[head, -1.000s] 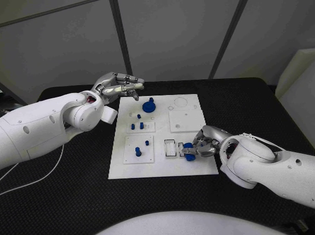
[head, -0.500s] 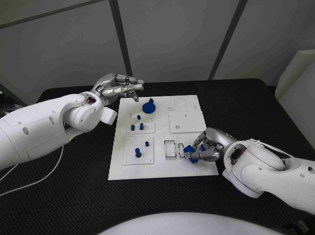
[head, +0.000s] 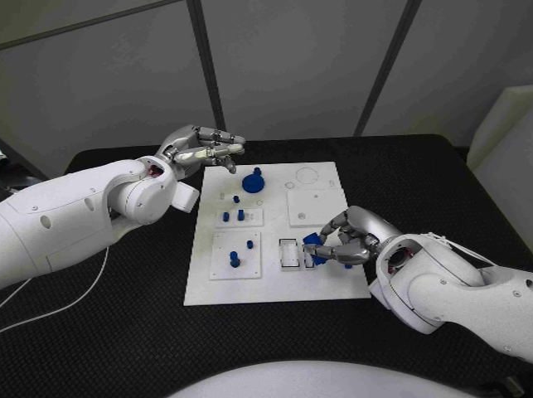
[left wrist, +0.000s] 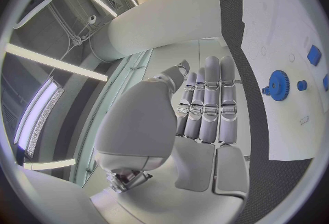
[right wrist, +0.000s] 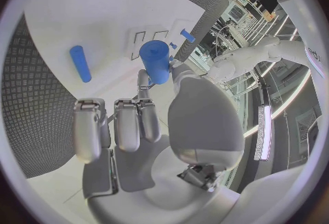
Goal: Assemble the parts on the task board
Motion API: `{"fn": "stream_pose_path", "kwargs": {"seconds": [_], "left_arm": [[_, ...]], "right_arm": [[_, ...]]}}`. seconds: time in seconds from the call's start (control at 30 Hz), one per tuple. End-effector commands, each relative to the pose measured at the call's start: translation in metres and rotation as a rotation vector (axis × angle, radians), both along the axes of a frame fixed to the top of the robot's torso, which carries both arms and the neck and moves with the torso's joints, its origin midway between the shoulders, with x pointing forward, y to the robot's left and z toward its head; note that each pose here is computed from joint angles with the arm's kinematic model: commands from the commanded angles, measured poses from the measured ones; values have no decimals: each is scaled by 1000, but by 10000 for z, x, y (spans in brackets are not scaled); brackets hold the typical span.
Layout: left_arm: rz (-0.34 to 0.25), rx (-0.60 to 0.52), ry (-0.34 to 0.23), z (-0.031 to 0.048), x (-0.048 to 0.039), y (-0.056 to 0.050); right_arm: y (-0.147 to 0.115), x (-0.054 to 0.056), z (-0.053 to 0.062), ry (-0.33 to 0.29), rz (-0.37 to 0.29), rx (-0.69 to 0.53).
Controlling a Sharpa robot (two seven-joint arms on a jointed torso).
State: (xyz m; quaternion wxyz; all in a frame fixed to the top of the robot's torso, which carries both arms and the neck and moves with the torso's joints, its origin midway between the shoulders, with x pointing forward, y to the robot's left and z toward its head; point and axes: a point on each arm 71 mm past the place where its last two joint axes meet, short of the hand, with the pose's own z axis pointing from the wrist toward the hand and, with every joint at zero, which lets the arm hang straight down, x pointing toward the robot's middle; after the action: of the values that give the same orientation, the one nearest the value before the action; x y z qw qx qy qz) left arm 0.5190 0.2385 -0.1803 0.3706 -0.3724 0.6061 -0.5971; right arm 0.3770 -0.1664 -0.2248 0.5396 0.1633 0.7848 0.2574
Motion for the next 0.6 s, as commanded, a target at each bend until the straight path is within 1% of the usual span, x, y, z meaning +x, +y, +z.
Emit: {"fn": "stream_pose_path", "kwargs": {"seconds": [0.03, 0.2, 0.4, 0.5, 0.6], "left_arm": [[-12, -10, -1, 15, -3, -18], [-16, -12, -1, 17, -6, -37], [-18, -12, -1, 18, -6, -47], [-20, -13, -1, 19, -6, -55], [-20, -13, -1, 18, -6, -56]], "right_arm": [[46, 36, 6, -9, 0, 34], [141, 112, -81, 45, 25, -1], [280, 176, -170, 100, 59, -41], [323, 208, -206, 118, 61, -56], [359, 233, -221, 117, 57, -62]]}}
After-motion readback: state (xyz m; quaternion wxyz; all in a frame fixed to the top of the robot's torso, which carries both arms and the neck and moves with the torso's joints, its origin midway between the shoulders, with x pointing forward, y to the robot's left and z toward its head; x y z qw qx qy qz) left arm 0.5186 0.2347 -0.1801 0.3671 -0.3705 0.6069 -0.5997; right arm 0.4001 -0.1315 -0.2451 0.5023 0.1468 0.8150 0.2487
